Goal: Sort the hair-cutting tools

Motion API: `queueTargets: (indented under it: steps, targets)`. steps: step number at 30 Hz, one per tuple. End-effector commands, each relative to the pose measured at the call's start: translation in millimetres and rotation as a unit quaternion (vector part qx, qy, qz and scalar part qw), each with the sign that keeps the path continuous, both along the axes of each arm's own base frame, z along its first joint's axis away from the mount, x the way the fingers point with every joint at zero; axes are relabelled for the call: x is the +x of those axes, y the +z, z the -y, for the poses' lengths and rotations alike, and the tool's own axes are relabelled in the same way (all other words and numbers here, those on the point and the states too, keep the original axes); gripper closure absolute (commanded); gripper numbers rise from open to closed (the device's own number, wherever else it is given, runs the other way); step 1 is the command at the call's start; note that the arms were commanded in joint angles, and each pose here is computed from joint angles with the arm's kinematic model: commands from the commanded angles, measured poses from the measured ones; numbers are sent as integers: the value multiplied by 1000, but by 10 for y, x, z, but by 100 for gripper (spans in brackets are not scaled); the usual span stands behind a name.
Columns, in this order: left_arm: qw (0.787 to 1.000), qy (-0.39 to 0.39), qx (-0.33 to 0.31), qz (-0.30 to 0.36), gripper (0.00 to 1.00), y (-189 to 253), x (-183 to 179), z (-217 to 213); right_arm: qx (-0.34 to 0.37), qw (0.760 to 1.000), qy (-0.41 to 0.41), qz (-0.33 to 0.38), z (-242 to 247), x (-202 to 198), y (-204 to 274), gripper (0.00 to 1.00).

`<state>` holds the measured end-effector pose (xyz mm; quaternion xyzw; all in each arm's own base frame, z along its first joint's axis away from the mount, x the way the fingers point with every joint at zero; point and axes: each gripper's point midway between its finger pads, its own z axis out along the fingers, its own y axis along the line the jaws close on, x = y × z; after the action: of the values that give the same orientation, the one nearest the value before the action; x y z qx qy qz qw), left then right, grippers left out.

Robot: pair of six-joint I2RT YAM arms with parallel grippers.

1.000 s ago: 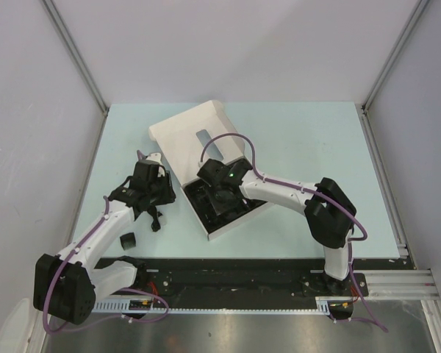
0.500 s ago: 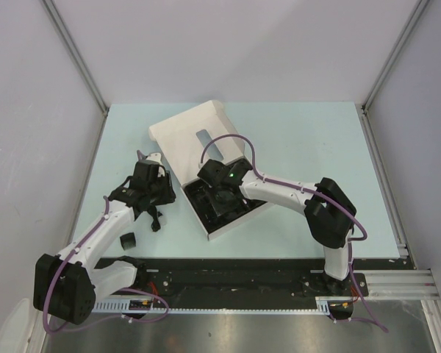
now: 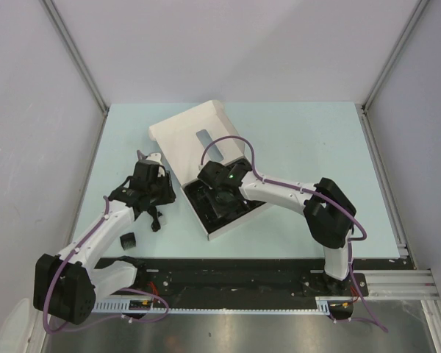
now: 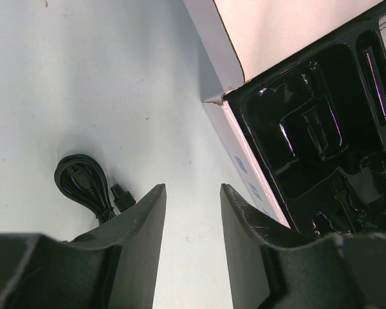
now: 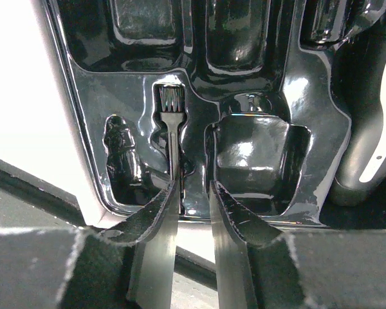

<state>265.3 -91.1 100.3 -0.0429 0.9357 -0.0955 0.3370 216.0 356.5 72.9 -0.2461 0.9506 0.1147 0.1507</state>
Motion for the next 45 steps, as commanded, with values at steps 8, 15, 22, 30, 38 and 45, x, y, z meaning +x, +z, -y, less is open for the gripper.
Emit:
queueTargets:
  steps: [8, 15, 22, 30, 38, 45]
  targets:
    - [1000, -2, 10, 5, 55, 18, 17, -27, -28, 999, 15, -13, 60, -120, -181, 67]
    - [1000, 0, 10, 7, 54, 28, 15, -32, -42, 999, 15, -1, 99, -93, -274, 67]
    - [1000, 4, 8, 14, 51, 78, 17, -38, -17, 999, 8, 29, 12, -13, -104, 66]
    - [999, 33, 4, 24, 44, 194, 18, -93, 58, 992, -35, 108, 5, 327, 687, 53]
    - [996, 92, 7, -17, 29, 44, -110, -206, 60, 977, -153, 134, 754, 881, 906, 46]
    - [987, 143, 29, -63, 17, -189, -207, -353, 10, 938, -323, 128, 1814, 1353, 685, 53]
